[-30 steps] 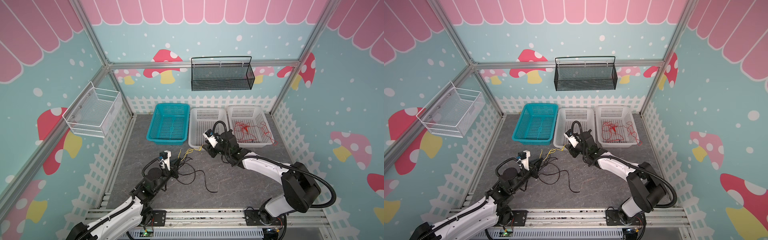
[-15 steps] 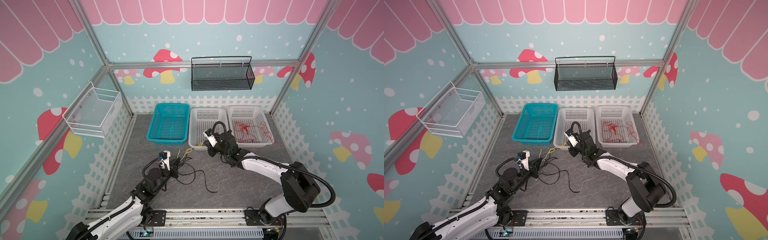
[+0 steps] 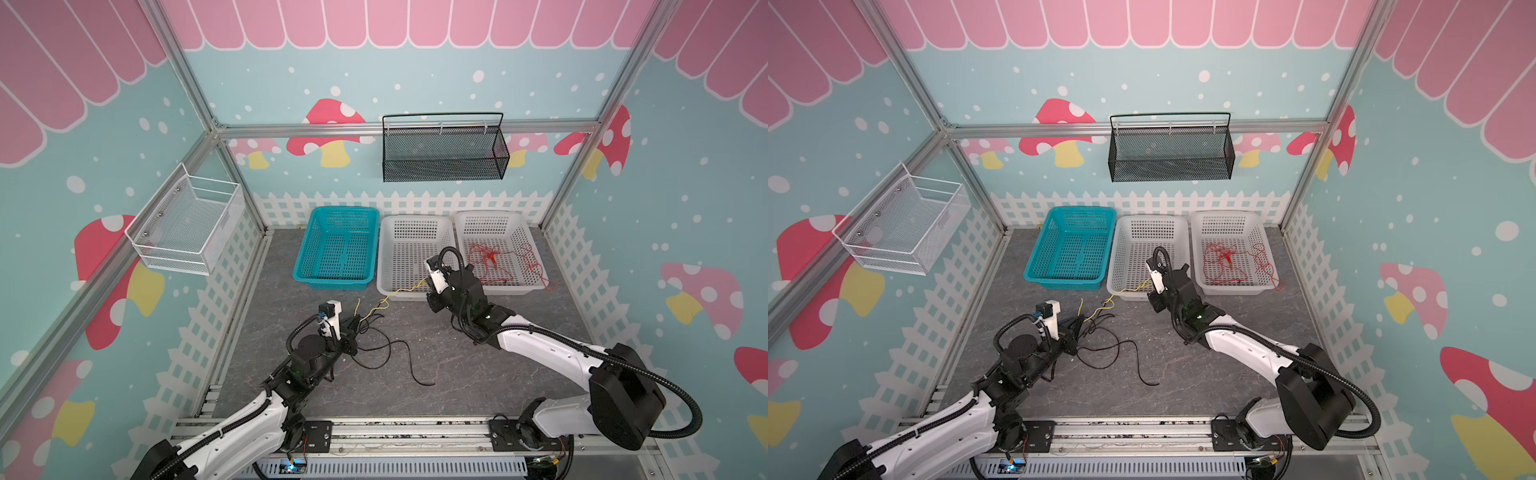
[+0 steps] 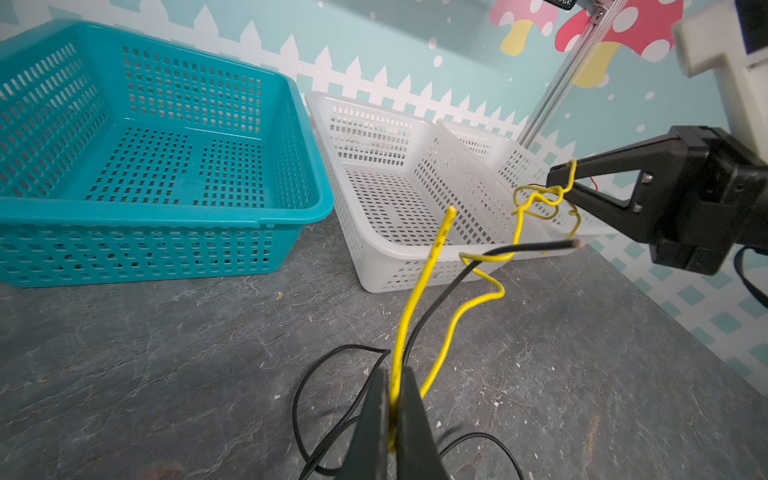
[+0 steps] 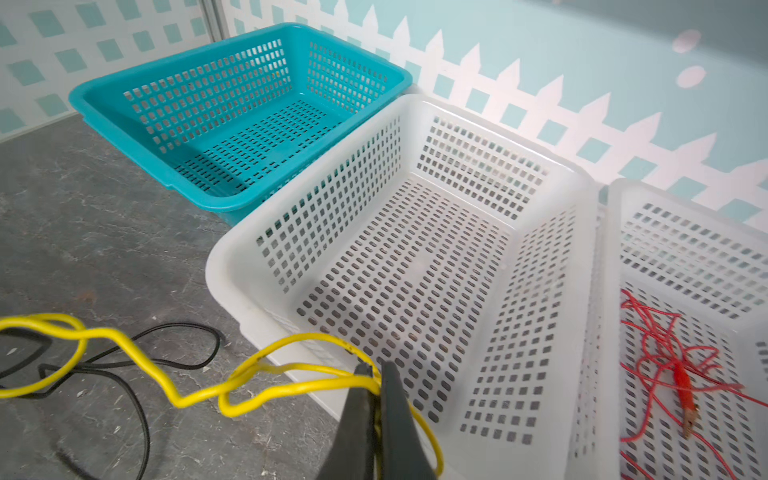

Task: Untangle the cables
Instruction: 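Pull the yellow wire with the right gripper toward the farther white basket, then hold the yellow wire taut with the right gripper while the left opens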

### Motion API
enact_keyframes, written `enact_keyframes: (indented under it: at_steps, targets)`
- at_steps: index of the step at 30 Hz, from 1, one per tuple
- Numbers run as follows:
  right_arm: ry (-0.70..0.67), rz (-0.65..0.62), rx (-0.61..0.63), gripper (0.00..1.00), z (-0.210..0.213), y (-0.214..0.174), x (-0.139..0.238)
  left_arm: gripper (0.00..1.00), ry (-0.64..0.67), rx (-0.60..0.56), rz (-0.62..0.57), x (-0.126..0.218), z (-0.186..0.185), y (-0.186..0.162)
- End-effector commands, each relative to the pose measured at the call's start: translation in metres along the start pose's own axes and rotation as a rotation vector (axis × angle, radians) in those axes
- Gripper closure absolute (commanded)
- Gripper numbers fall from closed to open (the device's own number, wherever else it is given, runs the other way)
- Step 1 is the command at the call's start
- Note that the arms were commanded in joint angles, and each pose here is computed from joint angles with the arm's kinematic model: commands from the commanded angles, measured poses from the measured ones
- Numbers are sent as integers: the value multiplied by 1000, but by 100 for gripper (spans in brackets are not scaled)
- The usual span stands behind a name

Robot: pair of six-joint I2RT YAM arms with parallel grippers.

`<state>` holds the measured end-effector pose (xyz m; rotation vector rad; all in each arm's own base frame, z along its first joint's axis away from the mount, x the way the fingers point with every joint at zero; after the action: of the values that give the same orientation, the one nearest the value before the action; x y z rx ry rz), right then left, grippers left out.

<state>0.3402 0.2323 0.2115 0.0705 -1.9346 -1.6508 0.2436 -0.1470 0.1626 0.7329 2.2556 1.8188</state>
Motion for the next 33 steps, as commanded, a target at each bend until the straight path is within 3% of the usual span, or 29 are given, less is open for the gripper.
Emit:
enact_keyframes:
  at_steps: [1,9,23,33]
  targets:
    - [-215,-36,-40,100,-47,9,16,100,100,-4,40,0,17,-9]
    - [-303,-48,-47,100,-68,13,38,100,111,-10,45,3,19,-10]
    - [-268,-57,-58,100,-67,14,49,100,109,-10,46,3,19,-12]
    - [-130,-45,-39,100,-45,12,36,63,107,-3,47,3,19,-12]
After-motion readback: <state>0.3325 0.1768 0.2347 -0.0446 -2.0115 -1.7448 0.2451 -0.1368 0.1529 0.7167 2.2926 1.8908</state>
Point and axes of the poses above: each gripper's point midway between its finger pads, its own x axis back along the fingers, its own z axis along the line the jaws close on, y = z × x, the point moved 2 cm from there along x, back along the fingers, and after that the axes turned 5 degrees about -x, right-handed, at the moved point
